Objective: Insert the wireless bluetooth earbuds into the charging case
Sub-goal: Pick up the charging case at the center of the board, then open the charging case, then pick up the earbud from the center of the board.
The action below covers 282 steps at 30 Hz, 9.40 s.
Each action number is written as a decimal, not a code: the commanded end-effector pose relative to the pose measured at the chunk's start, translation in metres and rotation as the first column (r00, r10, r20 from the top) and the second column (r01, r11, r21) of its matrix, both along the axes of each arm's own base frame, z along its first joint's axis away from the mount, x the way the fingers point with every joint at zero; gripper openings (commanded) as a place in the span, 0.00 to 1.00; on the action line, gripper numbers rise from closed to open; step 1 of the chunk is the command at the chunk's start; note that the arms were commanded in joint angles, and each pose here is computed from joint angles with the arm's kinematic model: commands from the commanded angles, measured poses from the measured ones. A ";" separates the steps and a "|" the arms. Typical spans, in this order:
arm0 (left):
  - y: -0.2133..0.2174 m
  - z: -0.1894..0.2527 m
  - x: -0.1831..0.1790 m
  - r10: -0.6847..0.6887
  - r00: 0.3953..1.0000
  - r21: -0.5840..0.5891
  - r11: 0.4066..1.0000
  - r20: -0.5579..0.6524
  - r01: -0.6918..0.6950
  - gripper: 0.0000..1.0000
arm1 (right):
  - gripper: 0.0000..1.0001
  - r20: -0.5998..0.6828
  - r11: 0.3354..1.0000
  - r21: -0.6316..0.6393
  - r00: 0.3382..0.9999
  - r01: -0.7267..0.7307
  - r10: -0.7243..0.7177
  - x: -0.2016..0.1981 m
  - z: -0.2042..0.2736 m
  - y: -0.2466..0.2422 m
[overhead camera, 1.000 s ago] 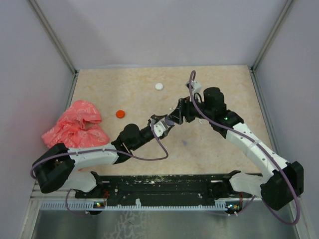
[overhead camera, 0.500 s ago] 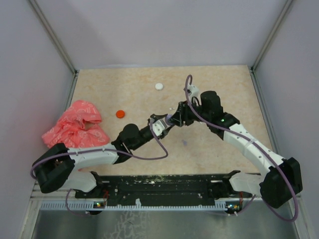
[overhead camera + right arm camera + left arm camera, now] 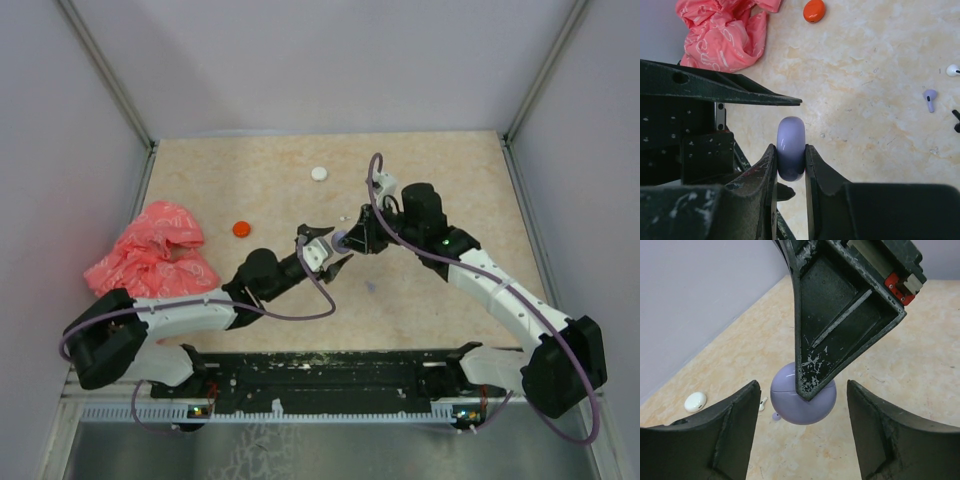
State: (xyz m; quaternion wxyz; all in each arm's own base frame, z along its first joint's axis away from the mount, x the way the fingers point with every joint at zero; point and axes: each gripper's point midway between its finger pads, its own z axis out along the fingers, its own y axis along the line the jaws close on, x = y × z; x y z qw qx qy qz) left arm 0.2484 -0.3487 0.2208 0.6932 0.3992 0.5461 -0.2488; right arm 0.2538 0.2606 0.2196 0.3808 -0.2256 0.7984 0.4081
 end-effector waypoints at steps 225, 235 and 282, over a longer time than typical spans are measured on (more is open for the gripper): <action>0.120 -0.023 -0.014 -0.040 0.981 -0.253 0.967 -0.188 -0.009 0.00 | 0.48 -0.005 0.800 -0.593 0.993 0.095 -0.122 -0.003 -0.135 0.017; 0.141 -0.023 -0.001 0.095 0.974 -0.292 0.944 -0.205 -0.153 0.00 | 0.36 -0.043 0.719 -0.679 0.969 0.150 -0.242 0.003 -0.166 0.011; 0.131 -0.024 -0.008 0.024 0.980 -0.296 0.952 -0.195 -0.082 0.00 | 0.16 -0.034 0.711 -0.672 0.950 0.207 -0.310 -0.006 -0.167 -0.001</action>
